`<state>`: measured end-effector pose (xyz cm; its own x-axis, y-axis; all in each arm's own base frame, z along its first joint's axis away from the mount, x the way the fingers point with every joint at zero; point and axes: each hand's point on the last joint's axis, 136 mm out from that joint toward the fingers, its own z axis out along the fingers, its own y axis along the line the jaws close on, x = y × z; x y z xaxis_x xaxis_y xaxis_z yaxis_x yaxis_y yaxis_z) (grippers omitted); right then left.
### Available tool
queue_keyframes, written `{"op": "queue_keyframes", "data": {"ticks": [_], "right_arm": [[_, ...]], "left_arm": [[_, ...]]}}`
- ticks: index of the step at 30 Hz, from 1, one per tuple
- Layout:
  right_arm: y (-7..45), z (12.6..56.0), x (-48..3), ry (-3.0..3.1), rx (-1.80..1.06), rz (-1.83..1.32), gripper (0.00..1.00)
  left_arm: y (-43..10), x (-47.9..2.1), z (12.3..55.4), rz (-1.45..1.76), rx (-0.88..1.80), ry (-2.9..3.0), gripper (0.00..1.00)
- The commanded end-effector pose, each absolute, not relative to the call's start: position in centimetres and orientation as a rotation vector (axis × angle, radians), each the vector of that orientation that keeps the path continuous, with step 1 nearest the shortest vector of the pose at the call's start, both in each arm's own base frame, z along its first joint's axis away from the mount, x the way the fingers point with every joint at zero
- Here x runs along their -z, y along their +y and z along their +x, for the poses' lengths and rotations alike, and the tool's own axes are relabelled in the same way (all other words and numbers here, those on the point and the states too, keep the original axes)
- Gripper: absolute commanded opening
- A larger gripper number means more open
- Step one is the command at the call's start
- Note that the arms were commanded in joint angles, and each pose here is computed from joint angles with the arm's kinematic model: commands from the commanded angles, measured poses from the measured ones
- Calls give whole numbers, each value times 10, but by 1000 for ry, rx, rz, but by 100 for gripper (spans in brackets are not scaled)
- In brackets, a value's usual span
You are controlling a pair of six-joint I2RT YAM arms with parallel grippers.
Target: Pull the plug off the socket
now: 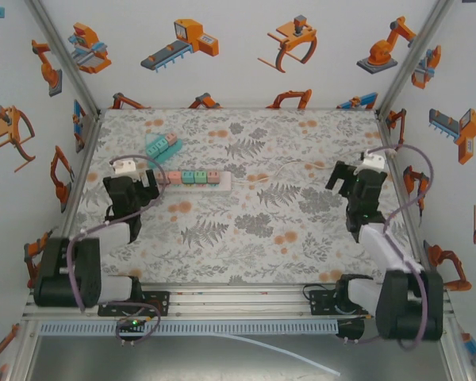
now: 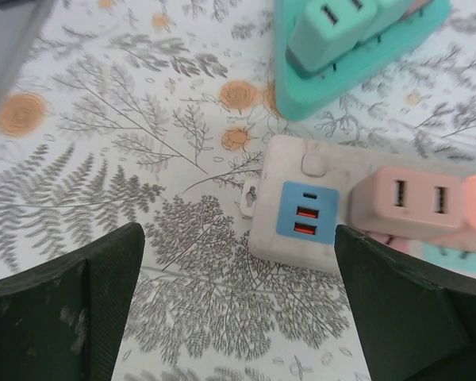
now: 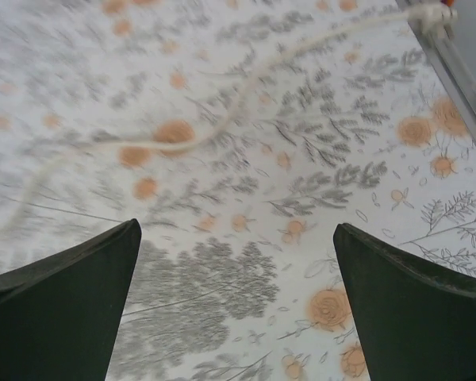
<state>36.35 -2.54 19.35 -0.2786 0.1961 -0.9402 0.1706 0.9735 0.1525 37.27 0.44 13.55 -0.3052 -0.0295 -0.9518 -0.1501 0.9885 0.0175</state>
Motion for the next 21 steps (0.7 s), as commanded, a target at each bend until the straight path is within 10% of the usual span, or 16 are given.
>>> {"op": "queue_keyframes", "data": {"ticks": [1, 12, 21], "right_arm": [[7, 337, -217, 1983, -306, 370, 98], [209, 322, -252, 2315, -614, -218, 98], [314, 370, -178, 2496, -523, -304, 99]], "left_arm": [[18, -166, 352, -259, -155, 1895, 97], [-67, -228, 323, -419, 597, 2055, 97], [-31, -164, 369, -470, 333, 2289, 99]]}}
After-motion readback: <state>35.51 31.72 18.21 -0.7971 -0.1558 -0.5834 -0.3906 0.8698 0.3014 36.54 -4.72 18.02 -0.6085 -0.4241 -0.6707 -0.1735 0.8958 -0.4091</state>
